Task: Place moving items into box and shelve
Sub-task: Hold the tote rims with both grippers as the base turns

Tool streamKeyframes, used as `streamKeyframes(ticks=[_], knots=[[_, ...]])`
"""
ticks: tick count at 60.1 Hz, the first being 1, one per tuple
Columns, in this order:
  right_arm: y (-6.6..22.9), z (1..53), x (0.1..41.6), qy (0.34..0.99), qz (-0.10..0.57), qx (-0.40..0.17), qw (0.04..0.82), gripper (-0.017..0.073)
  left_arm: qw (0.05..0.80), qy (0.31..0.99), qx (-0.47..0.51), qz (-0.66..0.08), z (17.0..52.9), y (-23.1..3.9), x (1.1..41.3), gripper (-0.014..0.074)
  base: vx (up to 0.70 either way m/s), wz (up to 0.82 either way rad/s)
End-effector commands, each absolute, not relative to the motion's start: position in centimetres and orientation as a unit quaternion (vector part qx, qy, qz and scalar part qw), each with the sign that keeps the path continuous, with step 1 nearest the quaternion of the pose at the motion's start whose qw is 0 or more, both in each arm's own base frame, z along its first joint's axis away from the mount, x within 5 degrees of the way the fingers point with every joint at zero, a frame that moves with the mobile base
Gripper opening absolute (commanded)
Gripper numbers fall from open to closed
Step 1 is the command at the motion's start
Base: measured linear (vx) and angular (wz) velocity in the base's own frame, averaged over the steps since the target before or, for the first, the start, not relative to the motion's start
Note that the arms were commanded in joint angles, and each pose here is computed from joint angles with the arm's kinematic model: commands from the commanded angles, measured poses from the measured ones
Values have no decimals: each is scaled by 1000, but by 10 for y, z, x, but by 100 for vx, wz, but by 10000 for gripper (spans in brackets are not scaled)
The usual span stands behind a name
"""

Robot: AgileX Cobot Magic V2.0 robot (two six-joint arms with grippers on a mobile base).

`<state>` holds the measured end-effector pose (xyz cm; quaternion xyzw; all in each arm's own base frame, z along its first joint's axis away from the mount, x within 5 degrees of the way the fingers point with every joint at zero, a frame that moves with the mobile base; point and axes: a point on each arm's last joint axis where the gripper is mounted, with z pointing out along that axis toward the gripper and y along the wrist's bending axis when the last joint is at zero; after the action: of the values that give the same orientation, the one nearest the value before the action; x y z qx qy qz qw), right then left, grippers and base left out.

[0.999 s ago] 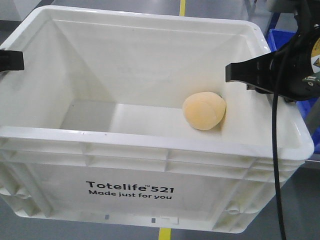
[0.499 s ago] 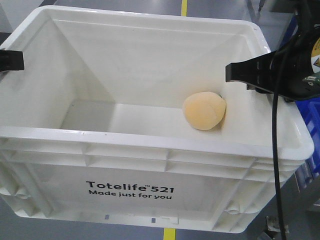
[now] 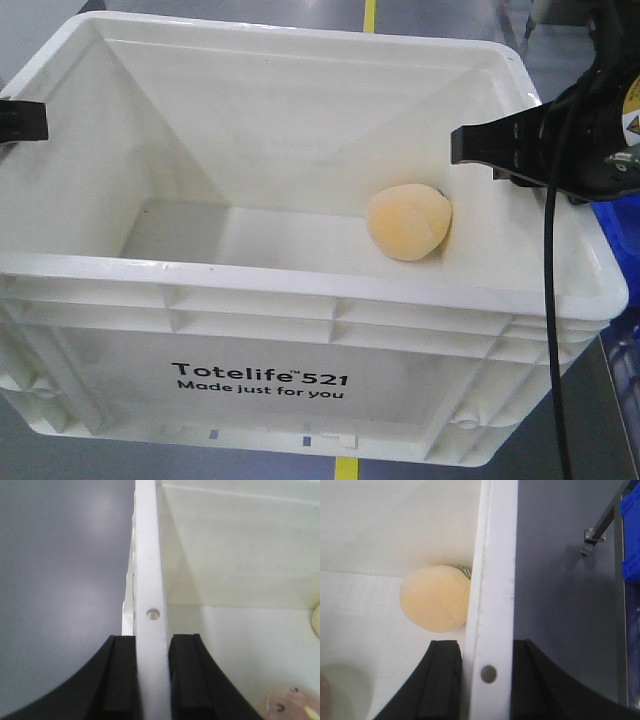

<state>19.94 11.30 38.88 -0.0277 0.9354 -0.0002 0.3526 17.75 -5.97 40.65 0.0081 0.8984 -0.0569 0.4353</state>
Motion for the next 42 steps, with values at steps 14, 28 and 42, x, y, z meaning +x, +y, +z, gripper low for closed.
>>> streamKeyframes(ticks=[14, 28, 42], knots=[[102, 413, 201, 903, -19, -34, 428, -11, 524, 850, 22, -61, 435, -56, 175, -13, 41, -5], [102, 413, 201, 903, -19, -34, 428, -11, 524, 850, 22, -61, 435, -56, 175, -13, 41, -9], [102, 413, 201, 903, -19, -34, 428, -11, 524, 850, 22, -61, 435, -56, 175, -13, 40, -8]])
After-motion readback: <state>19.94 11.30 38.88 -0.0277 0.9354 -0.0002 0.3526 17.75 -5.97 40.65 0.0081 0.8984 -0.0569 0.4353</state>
